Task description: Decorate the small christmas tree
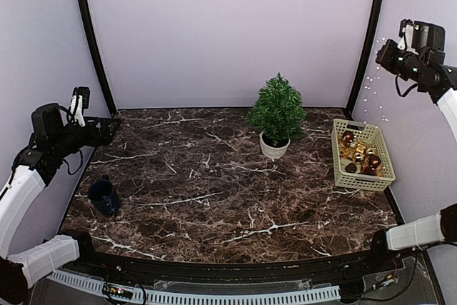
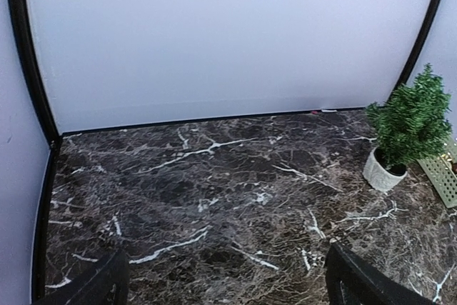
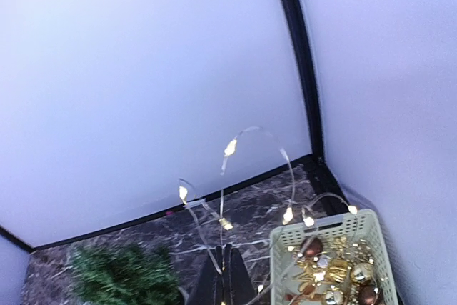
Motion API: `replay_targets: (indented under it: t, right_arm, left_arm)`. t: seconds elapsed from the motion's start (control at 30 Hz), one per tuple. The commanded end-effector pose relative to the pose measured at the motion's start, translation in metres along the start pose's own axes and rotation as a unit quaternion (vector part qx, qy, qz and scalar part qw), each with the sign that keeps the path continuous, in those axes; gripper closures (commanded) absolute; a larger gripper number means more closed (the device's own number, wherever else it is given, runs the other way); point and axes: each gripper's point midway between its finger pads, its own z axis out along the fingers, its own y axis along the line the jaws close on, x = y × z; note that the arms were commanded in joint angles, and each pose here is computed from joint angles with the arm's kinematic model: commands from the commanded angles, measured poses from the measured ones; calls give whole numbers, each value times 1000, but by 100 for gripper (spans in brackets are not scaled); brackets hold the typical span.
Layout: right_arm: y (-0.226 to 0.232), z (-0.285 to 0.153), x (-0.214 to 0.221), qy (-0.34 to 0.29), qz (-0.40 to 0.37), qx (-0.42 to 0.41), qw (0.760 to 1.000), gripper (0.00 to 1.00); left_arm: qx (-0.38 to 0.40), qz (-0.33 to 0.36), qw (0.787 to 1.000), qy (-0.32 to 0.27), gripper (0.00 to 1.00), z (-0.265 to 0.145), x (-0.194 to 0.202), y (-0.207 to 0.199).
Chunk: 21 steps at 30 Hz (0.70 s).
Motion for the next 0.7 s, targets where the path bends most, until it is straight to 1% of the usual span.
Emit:
replay_targets:
  t: [0.0, 0.1, 0.27, 0.33, 0.43, 0.47, 0.5, 0.53, 0.57, 0.6, 0.67]
  right_arm:
    - [66, -34, -49, -39, -17, -159, 986, 100]
    - [98, -59, -83, -69, -21, -231, 970, 100]
    - [141, -92, -115, -104, -12, -338, 935, 100]
    - [157, -105, -124, -114, -6, -384, 916, 100]
    - [177, -119, -128, -115, 7, -438, 891, 100]
    - [184, -123, -127, -115, 7, -452, 884, 100]
    - [189, -127, -126, -114, 7, -463, 879, 100]
    - [194, -129, -125, -113, 7, -472, 874, 100]
    - [198, -131, -123, -111, 7, -478, 871, 100]
    - [202, -133, -121, -109, 8, -484, 868, 100]
    - [210, -135, -113, -98, 10, -497, 862, 100]
  left_arm:
    - [96, 16, 995, -38, 2, -3, -17, -42]
    - [124, 27, 991, -45, 3, -3, -27, -60]
    - [193, 43, 979, -46, 3, -1, -40, -109]
    - [222, 47, 972, -56, 3, 0, -47, -130]
    - [277, 47, 958, -59, 4, 1, -50, -170]
    - [285, 48, 955, -65, 4, 1, -55, -178]
    - [309, 51, 948, -62, 4, 1, -52, -199]
    - [316, 53, 945, -69, 4, 0, -57, -208]
    - [341, 54, 936, -65, 4, 0, -52, -229]
    - [353, 51, 932, -68, 4, -1, -55, -240]
    - [402, 48, 912, -68, 4, -3, -52, -279]
